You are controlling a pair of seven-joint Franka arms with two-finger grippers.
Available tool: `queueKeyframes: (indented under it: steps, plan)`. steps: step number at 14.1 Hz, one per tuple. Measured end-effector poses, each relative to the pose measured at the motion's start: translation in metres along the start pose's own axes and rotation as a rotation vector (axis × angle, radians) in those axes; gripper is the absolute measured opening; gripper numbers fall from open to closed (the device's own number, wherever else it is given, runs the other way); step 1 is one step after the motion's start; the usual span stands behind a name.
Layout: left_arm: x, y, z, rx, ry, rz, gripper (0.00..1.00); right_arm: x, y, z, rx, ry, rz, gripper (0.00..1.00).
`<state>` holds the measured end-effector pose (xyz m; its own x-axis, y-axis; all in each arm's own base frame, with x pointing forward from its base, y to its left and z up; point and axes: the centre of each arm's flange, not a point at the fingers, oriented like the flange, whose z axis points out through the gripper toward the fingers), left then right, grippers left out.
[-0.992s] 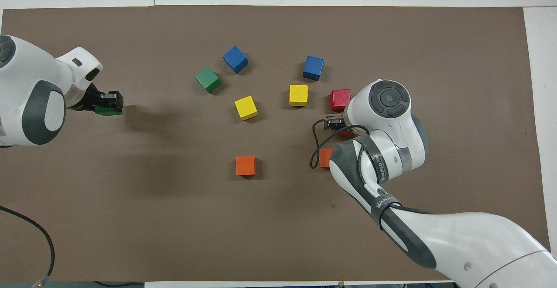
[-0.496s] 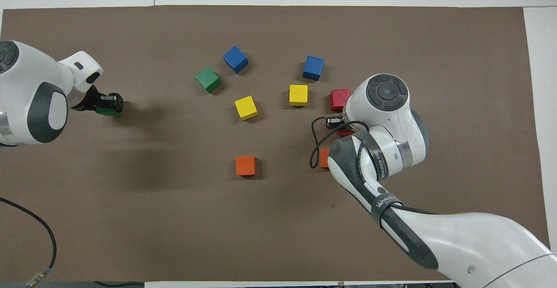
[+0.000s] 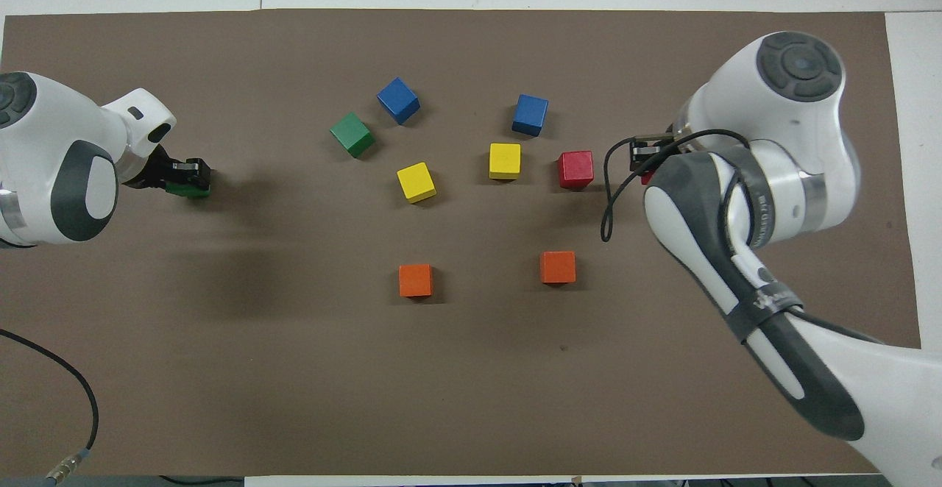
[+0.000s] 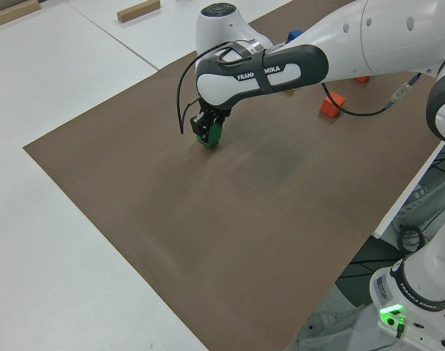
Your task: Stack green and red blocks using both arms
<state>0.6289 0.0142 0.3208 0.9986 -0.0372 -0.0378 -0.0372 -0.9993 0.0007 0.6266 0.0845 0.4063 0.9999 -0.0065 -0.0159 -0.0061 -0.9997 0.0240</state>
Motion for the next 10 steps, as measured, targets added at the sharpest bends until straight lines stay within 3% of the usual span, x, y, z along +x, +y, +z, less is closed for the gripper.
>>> queueKeyframes:
  steps: [4,7,8,10]
  plan:
    - [-0.002,-0.006,0.004,-0.003,-0.002,-0.011,0.55,0.004,0.096,0.01,0.003,-0.007,-0.072,0.55]
    - [-0.003,-0.005,0.006,-0.004,0.013,-0.01,0.56,-0.008,0.104,0.046,0.005,-0.01,-0.077,0.55]
    - [-0.002,-0.004,0.007,-0.005,0.02,-0.009,0.6,-0.013,0.102,0.057,0.006,-0.017,-0.08,0.55]
    - [0.0,-0.001,0.007,-0.007,0.032,-0.005,0.81,-0.02,0.1,0.07,0.008,-0.031,-0.083,0.55]
